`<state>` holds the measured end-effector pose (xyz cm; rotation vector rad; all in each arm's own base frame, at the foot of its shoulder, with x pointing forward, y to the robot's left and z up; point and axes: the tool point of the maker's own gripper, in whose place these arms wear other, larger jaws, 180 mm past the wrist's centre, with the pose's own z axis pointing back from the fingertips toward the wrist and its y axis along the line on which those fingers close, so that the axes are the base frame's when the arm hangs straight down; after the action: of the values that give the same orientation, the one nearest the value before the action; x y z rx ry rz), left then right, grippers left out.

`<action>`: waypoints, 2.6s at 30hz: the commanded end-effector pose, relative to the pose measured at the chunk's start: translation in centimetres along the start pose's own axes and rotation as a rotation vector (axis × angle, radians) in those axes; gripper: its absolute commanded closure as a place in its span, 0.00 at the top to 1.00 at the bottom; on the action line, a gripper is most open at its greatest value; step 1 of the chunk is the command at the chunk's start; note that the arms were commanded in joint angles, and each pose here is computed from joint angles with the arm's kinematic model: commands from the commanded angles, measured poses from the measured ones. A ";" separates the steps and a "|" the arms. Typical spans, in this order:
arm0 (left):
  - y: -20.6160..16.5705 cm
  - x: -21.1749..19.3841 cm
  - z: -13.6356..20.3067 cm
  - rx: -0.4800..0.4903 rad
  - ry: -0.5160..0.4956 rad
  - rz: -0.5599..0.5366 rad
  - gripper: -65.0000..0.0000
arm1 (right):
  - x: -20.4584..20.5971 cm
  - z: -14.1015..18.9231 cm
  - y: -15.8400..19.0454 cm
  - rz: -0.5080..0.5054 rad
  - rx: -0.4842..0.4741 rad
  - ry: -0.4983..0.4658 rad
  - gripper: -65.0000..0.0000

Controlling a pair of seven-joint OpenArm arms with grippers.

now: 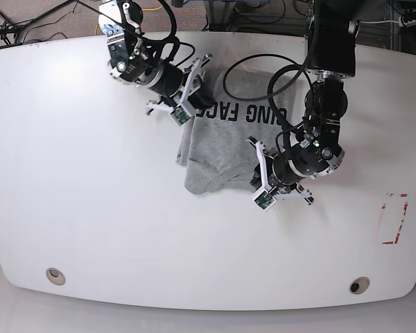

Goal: Fold the T-shirt properly
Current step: 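Fold the grey shirt over with both grippers, then release the right gripper, then grasp the folded shirt bundle with the left gripper, then carry the folded shirt with the left gripper to the table corner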

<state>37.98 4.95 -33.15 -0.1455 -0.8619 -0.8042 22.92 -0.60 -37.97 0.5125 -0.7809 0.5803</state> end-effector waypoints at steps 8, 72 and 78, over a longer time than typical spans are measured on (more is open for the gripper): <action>-1.7 3.4 1.8 0.096 -0.183 0.192 0.37 | 5.3 4.6 -4.9 0.094 -0.154 -0.116 0.12; 10.8 -31.2 10.5 0.272 0.421 0.234 0.59 | 4.5 6.9 -8.7 0.097 -0.242 -0.099 0.12; 14.1 -34.1 13.4 0.322 0.456 0.259 0.59 | 4.6 6.8 -8.6 0.094 -0.241 -0.101 0.12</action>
<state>32.50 34.35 -41.42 0.0350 -0.8893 -0.3622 27.17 -9.92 -33.32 0.2805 -0.9158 0.5388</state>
